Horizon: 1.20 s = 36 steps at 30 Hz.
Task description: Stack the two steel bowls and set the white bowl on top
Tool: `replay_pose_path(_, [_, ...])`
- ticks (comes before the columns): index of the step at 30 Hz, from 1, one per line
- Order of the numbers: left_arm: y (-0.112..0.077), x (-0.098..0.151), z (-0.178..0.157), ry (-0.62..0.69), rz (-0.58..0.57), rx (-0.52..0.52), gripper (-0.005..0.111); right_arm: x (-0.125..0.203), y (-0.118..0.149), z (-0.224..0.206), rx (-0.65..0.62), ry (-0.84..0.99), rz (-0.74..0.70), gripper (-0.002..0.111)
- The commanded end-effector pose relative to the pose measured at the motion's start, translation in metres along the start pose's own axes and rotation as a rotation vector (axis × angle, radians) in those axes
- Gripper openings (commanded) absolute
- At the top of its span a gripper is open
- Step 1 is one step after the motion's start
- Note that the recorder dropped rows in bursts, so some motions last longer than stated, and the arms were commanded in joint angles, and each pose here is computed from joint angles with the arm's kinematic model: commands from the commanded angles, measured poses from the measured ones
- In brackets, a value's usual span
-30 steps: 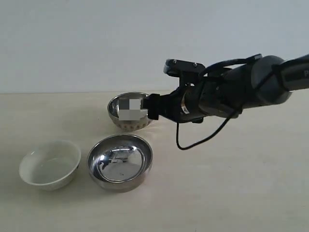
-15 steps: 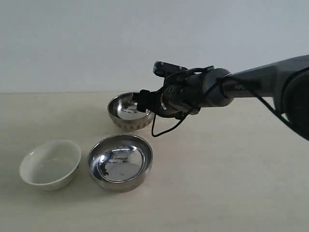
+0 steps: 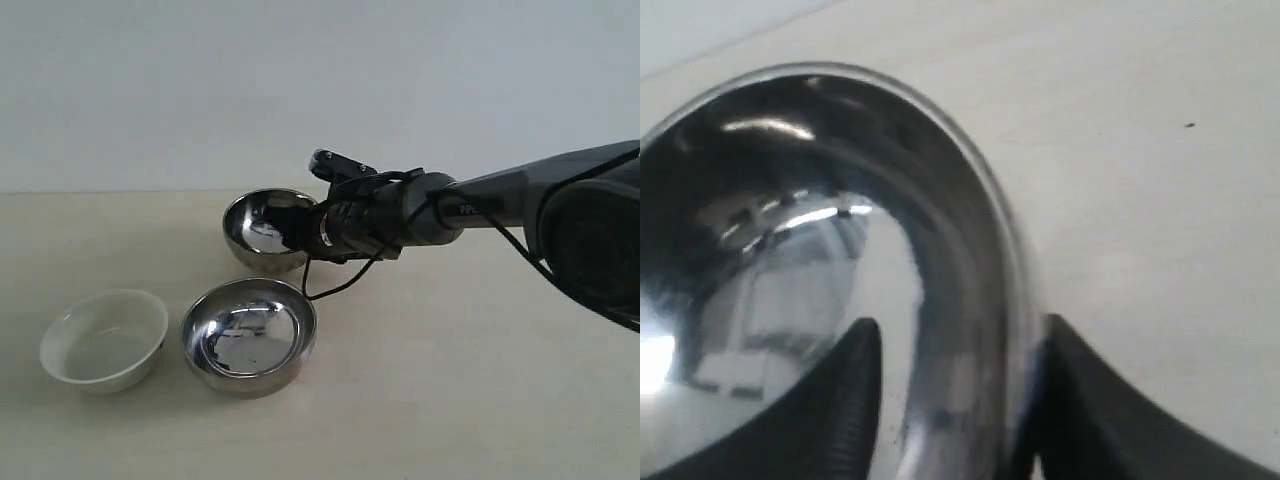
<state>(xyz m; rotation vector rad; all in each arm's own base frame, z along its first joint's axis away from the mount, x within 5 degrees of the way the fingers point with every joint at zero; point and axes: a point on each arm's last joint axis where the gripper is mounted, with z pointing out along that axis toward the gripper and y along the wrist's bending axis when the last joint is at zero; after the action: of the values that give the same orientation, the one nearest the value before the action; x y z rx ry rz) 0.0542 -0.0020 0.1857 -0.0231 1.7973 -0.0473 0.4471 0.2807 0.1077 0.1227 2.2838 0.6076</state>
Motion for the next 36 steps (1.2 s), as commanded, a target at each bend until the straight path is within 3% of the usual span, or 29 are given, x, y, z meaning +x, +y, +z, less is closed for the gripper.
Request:
replay_pose_path(1, [0.000, 0.000, 0.000, -0.007, -0.004, 0.005, 0.004, -0.002, 0.006, 0.000, -0.049, -0.012, -0.012, -0.001])
replay_pose_path(7, [0.000, 0.000, 0.000, -0.007, -0.004, 0.005, 0.004, -0.019, 0.026, -0.023, -0.054, -0.051, -0.039, 0.000])
replay_pose_path(12, [0.000, 0.000, 0.000, -0.007, -0.004, 0.005, 0.004, -0.066, 0.068, -0.103, -0.051, -0.143, -0.162, 0.000])
replay_pose_path(16, [0.000, 0.000, 0.000, -0.007, -0.004, 0.005, 0.004, -0.073, 0.074, -0.164, 0.043, 0.092, -0.372, 0.000])
replay_pose_path(19, [0.000, 0.000, 0.000, -0.007, -0.004, 0.005, 0.004, -0.052, 0.085, -0.187, -0.099, 0.365, -0.445, 0.000])
replay_pose_path(24, [0.000, 0.000, 0.000, -0.007, -0.004, 0.005, 0.004, -0.031, 0.083, -0.175, -0.120, 0.399, -0.447, 0.000])
replay_pose_path(31, [0.000, 0.000, 0.000, -0.007, -0.004, 0.005, 0.004, 0.008, 0.053, -0.140, -0.055, 0.464, -0.403, 0.000])
replay_pose_path(36, [0.000, 0.000, 0.000, -0.007, -0.004, 0.005, 0.004, 0.018, 0.046, -0.124, -0.043, 0.463, -0.398, 0.000])
